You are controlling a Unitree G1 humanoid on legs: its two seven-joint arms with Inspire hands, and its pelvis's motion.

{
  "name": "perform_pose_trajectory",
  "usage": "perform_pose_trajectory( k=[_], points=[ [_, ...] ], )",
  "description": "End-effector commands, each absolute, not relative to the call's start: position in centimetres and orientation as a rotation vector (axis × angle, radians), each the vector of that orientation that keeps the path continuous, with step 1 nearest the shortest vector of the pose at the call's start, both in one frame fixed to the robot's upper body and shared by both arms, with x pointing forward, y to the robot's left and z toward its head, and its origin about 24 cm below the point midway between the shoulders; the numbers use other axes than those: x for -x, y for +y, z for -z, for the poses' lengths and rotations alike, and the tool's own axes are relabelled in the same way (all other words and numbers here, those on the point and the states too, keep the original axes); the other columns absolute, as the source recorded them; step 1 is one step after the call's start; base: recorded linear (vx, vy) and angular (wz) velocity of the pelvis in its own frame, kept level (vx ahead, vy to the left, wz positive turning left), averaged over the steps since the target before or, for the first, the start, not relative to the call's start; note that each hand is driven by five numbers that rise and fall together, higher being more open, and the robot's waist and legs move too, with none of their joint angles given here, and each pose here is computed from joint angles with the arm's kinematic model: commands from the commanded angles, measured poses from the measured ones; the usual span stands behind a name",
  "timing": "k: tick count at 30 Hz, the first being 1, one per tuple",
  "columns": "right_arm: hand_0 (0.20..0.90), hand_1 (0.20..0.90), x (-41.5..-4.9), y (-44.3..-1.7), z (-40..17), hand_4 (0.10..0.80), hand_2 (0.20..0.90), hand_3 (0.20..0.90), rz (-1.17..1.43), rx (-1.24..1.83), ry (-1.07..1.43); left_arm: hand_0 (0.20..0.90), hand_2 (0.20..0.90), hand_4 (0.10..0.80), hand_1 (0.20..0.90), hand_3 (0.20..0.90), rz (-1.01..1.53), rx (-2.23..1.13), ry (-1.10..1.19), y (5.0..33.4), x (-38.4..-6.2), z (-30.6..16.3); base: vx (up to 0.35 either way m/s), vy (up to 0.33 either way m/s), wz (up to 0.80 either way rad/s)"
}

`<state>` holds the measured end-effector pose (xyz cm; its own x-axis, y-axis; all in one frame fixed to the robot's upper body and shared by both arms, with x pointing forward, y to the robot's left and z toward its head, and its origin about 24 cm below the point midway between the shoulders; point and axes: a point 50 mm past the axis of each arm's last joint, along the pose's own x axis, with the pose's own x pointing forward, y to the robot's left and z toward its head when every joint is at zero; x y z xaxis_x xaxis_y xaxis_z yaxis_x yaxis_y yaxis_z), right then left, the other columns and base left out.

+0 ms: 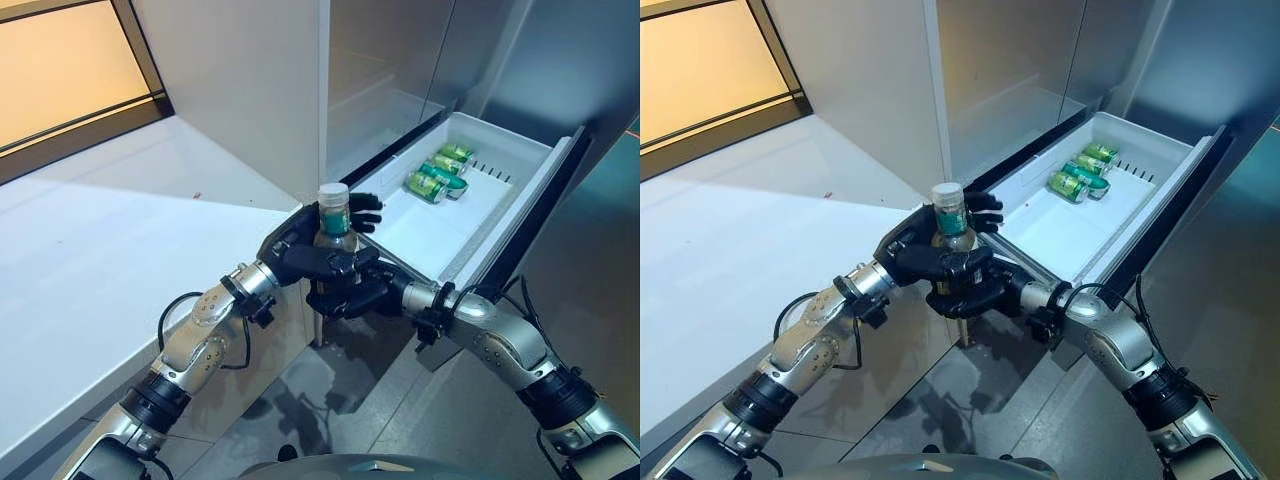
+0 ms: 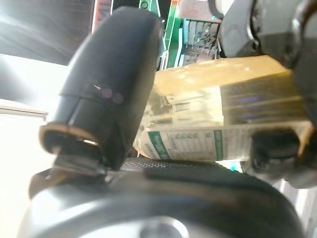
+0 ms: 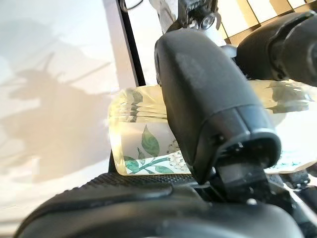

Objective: Put drinks into fridge and close the fridge

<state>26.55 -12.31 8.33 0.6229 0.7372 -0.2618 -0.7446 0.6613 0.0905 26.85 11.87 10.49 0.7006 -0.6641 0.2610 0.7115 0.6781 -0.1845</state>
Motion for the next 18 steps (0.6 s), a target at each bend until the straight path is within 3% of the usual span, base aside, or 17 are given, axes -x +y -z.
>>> perform_pose_trajectory(
  k=[1,11,18],
  points=[
    [0.300,0.300,-31.2,-13.1,-18.7,0.100,0.300,0.200,-0.603,0.092,-0.174,0.900,0.900,0.800,0.900,0.900,0.918,0.338,-0.539,7.7,-26.5,-16.1,0.015,-0.043,0.00],
    [0.300,0.300,-33.5,-21.3,-24.7,0.100,0.300,0.200,-0.161,0.162,-0.277,0.900,0.900,0.800,0.900,0.900,0.742,0.279,-0.368,11.1,-27.0,-12.3,-0.007,-0.028,0.02],
    [0.300,0.300,-34.6,-25.2,-27.0,0.100,0.300,0.200,0.004,0.175,-0.279,0.900,0.900,0.800,0.900,0.900,0.702,0.230,-0.270,12.8,-27.0,-10.9,0.029,-0.035,0.08]
  ],
)
